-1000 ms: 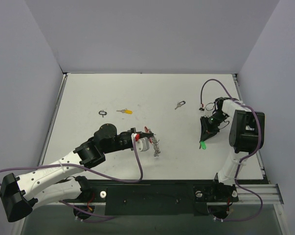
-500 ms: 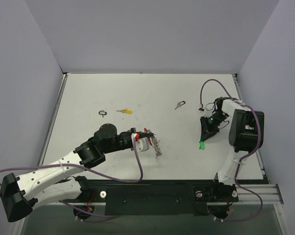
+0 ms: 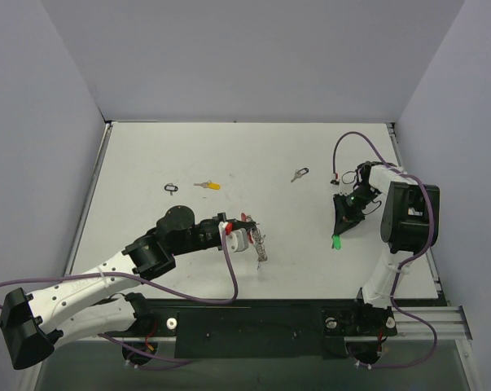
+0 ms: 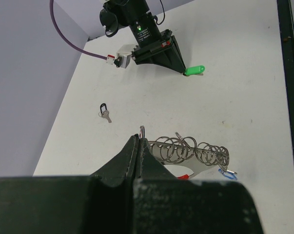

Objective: Put the keys on the keyring

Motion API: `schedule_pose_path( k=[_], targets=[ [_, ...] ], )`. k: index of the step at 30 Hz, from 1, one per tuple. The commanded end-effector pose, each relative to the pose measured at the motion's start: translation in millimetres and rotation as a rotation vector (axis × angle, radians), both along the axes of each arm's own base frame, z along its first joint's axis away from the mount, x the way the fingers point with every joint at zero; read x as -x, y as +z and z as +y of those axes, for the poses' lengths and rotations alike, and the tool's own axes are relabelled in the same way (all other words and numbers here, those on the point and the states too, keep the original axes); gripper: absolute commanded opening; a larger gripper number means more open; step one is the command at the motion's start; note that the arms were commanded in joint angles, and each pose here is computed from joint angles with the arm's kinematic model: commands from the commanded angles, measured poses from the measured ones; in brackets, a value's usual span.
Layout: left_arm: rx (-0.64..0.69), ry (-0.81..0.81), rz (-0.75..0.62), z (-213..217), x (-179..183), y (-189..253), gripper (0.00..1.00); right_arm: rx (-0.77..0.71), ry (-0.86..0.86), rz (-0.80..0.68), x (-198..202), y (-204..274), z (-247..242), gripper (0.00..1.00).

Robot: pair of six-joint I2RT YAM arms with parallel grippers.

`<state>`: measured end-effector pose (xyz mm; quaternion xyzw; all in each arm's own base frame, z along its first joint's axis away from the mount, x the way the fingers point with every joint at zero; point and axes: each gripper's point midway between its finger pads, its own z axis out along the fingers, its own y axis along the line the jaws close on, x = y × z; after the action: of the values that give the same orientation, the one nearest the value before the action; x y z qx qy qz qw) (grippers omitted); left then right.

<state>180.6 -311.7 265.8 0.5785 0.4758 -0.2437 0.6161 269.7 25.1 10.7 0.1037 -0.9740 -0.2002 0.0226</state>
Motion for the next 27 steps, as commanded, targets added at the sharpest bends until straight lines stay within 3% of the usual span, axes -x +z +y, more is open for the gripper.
schedule_pose_path(
  k=[1,15,21,27],
  targets=[
    [0.054,-0.015,-0.046,-2.7,0.1,25.4,0.0,-0.001,0.012,0.05,6.2,3.6,1.3,0.05],
    [0.054,-0.016,-0.05,-2.1,0.8,25.9,0.0,-0.021,0.026,0.004,1.8,14.1,5.0,0.0],
    [0.074,-0.005,-0.06,-0.2,-0.3,30.1,0.0,-0.101,0.083,-0.195,-10.6,59.4,17.9,0.0],
    [0.151,-0.002,-0.057,5.3,-1.5,44.7,0.0,-0.178,0.337,-0.39,-1.7,142.1,30.6,0.0]
  ],
)
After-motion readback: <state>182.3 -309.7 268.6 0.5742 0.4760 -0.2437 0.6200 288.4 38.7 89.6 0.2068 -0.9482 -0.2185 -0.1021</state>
